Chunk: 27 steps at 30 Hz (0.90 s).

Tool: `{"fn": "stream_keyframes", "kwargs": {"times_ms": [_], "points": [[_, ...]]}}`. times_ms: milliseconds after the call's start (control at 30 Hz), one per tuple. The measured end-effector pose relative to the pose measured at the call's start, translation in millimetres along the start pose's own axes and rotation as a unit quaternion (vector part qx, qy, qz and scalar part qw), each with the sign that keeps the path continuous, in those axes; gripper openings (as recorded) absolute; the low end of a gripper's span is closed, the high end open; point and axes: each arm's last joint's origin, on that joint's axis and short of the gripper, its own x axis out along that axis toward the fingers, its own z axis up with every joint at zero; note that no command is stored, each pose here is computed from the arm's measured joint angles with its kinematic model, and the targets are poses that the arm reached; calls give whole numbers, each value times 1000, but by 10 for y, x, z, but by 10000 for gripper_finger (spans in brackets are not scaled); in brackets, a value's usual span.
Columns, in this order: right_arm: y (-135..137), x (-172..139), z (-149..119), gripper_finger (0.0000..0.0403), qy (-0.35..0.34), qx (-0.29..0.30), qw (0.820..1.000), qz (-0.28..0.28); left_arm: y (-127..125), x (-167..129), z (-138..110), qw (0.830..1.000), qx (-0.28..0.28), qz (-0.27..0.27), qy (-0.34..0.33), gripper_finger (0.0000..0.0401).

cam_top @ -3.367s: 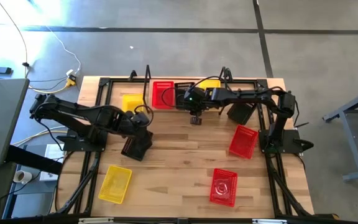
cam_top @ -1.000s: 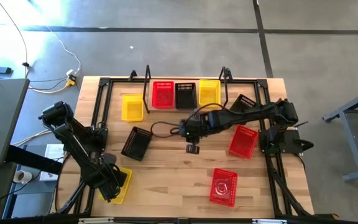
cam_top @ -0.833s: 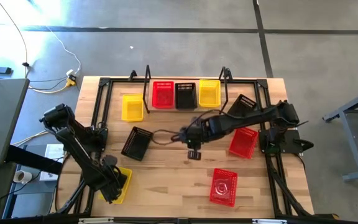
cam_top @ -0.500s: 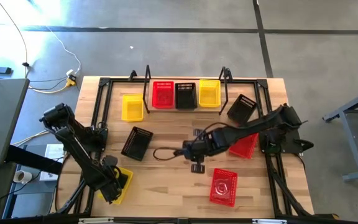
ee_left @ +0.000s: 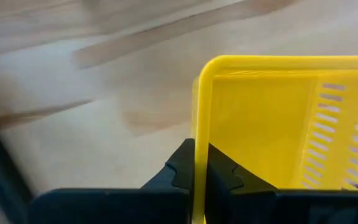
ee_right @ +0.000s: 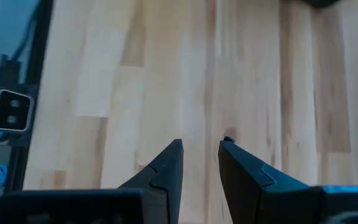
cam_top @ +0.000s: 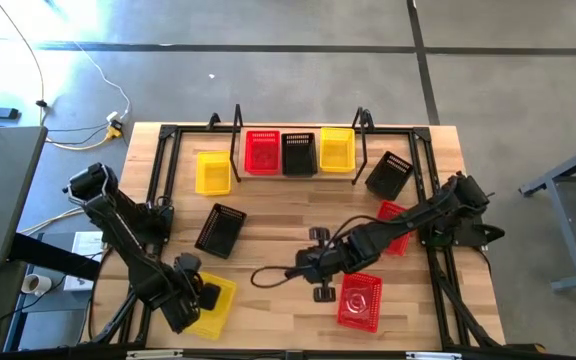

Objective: Stack baskets on shelf by color
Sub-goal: Stack the bottom yellow bin on the yellow bin on the shelf

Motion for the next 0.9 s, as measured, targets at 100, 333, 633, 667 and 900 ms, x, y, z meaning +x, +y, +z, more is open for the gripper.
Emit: {"fn": "stream_keyframes", "kwargs": {"times_ms": [100, 333, 633, 667, 900], "points": [[49, -6, 19, 89, -15, -26, 999, 13, -136, -104, 67, 999, -15, -40, -23, 1], [140, -24, 118, 89, -66, -82, 991, 77, -412, -217, 354, 994, -47, -79, -54, 1], [190, -49, 216, 89, -128, -163, 975, 84, -601, -136, 874, 991, -83, -63, -85, 0], [191, -50, 220, 89, -131, -173, 973, 83, -614, -129, 923, 990, -88, -62, -87, 0], [181, -51, 230, 89, -140, -232, 961, 58, -680, -89, 1242, 986, -123, -54, -95, 0]]}}
